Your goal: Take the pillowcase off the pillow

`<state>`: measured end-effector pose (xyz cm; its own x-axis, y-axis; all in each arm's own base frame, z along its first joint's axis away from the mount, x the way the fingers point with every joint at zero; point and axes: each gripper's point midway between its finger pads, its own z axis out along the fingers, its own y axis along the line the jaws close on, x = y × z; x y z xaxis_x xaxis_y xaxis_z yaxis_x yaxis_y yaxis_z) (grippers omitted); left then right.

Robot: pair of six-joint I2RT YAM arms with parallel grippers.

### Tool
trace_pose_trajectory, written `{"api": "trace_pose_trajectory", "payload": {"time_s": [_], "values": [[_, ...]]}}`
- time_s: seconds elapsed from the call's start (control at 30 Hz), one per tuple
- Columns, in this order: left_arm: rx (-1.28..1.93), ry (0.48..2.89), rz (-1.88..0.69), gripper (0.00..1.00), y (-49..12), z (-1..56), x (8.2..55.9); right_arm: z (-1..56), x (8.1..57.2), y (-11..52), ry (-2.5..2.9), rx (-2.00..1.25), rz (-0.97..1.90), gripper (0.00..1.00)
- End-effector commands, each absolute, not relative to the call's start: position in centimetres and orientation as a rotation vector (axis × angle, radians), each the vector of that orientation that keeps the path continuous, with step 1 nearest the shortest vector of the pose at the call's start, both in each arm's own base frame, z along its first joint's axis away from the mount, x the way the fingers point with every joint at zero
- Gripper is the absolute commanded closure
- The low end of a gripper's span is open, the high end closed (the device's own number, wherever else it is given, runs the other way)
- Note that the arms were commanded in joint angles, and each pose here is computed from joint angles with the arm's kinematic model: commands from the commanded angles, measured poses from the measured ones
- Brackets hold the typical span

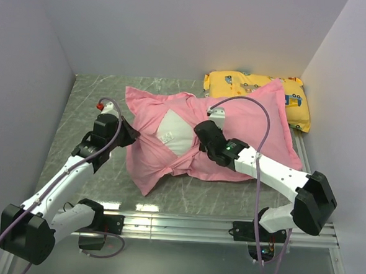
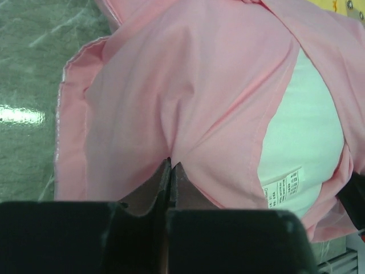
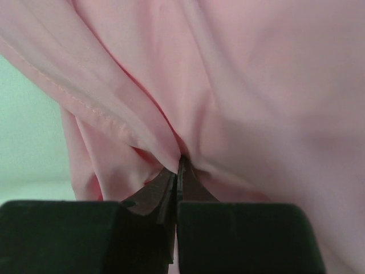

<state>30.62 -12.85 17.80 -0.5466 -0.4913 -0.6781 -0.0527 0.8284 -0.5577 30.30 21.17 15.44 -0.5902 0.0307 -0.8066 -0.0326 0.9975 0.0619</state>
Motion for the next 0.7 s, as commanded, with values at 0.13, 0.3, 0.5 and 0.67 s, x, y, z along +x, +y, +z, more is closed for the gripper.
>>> {"api": "trace_pose_trajectory", "payload": {"time_s": [0.13, 0.3, 0.5, 0.67], "values": [[-0.281, 1.983, -0.614, 0.59, -14.0, 23.6, 31.3, 11.1, 29.9, 23.0, 2.278, -0.031, 0.137, 1.0], [-0.32, 1.966, -0.572, 0.24, -15.7, 25.6, 29.8, 11.1, 30.3, 23.3, 2.272, -0.03, 0.144, 1.0], [-0.372, 2.057, -0.469, 0.01, -19.2, 22.0, 28.7, 10.9, 30.6, 23.8, 2.274, -0.029, 0.152, 1.0], [-0.444, 2.088, -0.404, 0.06, -18.8, 19.2, 28.7, 11.0, 30.6, 23.5, 2.27, -0.025, 0.143, 1.0]]}}
